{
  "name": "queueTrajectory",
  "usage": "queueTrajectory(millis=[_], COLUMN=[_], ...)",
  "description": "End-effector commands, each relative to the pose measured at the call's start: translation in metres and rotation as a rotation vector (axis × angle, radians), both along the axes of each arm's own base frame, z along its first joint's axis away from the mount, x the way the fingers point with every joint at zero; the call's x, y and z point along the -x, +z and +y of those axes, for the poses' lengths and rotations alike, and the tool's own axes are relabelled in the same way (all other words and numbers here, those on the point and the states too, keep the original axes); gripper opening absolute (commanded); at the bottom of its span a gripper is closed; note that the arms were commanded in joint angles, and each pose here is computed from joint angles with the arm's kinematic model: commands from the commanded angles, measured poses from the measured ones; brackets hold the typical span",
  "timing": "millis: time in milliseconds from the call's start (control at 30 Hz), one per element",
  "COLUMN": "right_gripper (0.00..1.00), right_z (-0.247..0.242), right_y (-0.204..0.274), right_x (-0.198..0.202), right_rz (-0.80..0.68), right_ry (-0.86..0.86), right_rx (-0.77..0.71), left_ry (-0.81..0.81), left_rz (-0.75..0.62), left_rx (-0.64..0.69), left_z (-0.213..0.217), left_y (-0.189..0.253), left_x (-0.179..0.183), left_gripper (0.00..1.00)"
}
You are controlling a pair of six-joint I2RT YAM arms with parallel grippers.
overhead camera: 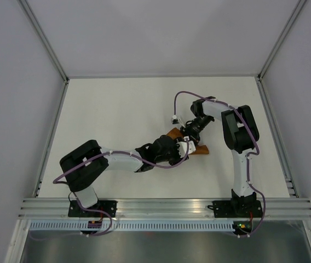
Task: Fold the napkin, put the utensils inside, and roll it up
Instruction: Roll the napkin with the utensil
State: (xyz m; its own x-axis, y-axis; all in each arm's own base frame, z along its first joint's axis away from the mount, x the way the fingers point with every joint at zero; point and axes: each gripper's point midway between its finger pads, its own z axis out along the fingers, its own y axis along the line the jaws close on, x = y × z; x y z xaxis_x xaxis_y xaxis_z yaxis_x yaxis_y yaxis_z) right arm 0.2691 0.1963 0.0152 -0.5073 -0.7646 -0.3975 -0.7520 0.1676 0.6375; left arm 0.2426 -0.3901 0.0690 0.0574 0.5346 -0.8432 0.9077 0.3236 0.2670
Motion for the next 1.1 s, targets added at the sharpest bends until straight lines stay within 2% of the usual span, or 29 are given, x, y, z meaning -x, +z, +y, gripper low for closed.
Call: queueTrajectory(millis=[0,267,567,667,733,767,800,900,1000,1067], right_gripper=[0.17,0.17,0.17,0.17,0.19,0.22,0.29,0.38,0.44,0.46], right_z=[-0.026,-0.025,-0.027,-0.028,-0.028,-0.026,-0.025,-0.02,-0.017,-0.017], right_y=[-0.049,-0.05,-0.05,-0.048,-0.047,-0.044,-0.042,-0.031,-0.021,-0.015], right_x=[-0.01,-0.011,-0.012,-0.013,-0.014,-0.015,-0.015,-0.016,-0.017,-0.018], right_rz=[-0.072,-0.064,-0.06,-0.062,-0.067,-0.07,-0.072,-0.085,-0.096,-0.1], right_ry=[0.091,0.089,0.083,0.076,0.07,0.066,0.061,0.048,0.036,0.018], right_rx=[0.14,0.145,0.146,0.137,0.135,0.125,0.118,0.088,0.074,0.076], left_ry=[-0.008,0.0,-0.004,-0.011,-0.039,-0.05,-0.054,-0.076,-0.113,-0.124], left_rz=[-0.15,-0.158,-0.082,-0.022,0.026,0.059,0.086,0.151,0.215,0.257], left_rx=[-0.056,-0.172,-0.247,-0.265,-0.267,-0.262,-0.271,-0.268,-0.27,-0.281], left_z=[-0.01,-0.01,-0.001,0.003,0.001,0.001,0.003,0.002,0.002,0.006], left_y=[0.011,-0.02,-0.054,-0.064,-0.069,-0.073,-0.077,-0.083,-0.088,-0.093], left_x=[-0.023,-0.035,-0.033,-0.031,-0.025,-0.023,-0.022,-0.017,-0.01,-0.005], left_gripper=[0.6,0.6,0.57,0.51,0.43,0.34,0.29,0.11,0.04,0.02])
